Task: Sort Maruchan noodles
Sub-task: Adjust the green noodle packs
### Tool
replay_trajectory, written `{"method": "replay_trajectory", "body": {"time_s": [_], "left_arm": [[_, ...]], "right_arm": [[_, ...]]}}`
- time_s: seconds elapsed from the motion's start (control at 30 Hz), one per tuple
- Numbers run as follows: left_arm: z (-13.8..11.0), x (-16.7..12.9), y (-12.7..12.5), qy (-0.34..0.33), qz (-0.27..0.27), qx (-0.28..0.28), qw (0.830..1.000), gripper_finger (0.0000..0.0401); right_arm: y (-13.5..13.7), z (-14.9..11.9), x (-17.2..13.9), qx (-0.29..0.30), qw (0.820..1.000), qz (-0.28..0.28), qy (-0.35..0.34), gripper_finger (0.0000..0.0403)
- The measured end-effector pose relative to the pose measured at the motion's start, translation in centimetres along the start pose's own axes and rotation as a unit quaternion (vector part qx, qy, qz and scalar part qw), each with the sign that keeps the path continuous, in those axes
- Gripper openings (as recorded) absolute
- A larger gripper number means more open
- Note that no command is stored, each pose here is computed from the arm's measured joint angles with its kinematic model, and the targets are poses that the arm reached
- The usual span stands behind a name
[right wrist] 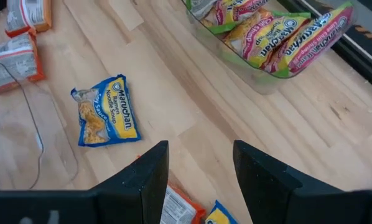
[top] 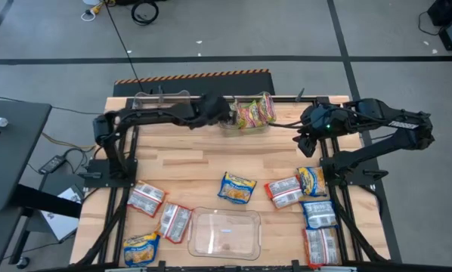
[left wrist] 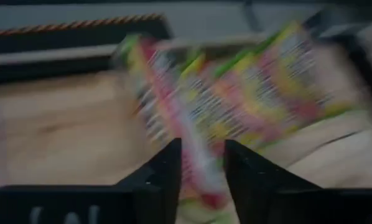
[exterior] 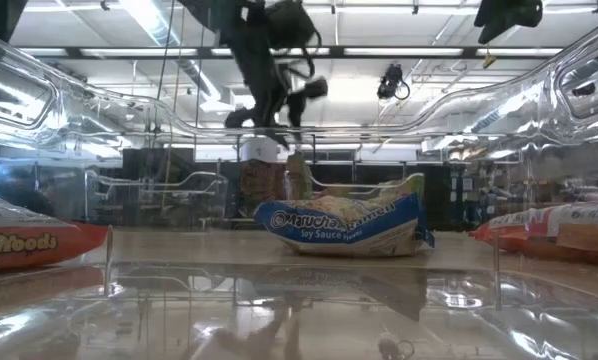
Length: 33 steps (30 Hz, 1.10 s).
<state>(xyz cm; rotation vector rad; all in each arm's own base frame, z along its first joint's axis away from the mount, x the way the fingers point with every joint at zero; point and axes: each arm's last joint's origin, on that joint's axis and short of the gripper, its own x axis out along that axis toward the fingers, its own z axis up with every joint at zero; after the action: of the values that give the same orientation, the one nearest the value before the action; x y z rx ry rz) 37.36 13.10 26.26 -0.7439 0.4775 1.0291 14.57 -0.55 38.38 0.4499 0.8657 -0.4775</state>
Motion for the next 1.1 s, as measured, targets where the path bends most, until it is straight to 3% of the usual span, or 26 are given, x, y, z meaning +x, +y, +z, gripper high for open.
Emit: {"method": "replay_trajectory", "body": {"time_s": [0.13,0.23,0.47,0.57,0.7,1.1], "left_arm": [[2.5,-1.9,-2.3,-0.08,-0.06,0.011,0.995,0.0155],[2.9,-1.7,-4.1,-0.1,-0.08,0.01,0.992,0.0154],[0.5,2.4,-7.2,-0.07,-0.052,0.054,0.995,0.0144],[-0.5,4.0,-7.7,-0.067,-0.008,0.074,0.995,0.0144],[-0.8,5.4,-8.2,-0.074,0.013,0.079,0.994,0.0144],[-3.4,9.6,-7.4,-0.063,0.078,0.087,0.991,0.0143]], "right_arm": [[-0.1,0.1,0.1,0.009,1.0,-0.011,-0.004,0.0185],[-0.2,0.4,0.5,0.016,1.0,-0.021,-0.002,0.0185],[-0.5,0.9,1.2,0.023,0.999,-0.03,0.012,0.0185],[-0.5,1.0,1.3,0.02,0.999,-0.031,0.015,0.0185],[-0.5,1.0,1.3,0.012,0.999,-0.025,0.019,0.0185],[-0.5,1.0,1.3,0.014,0.999,-0.02,0.022,0.0185]]}}
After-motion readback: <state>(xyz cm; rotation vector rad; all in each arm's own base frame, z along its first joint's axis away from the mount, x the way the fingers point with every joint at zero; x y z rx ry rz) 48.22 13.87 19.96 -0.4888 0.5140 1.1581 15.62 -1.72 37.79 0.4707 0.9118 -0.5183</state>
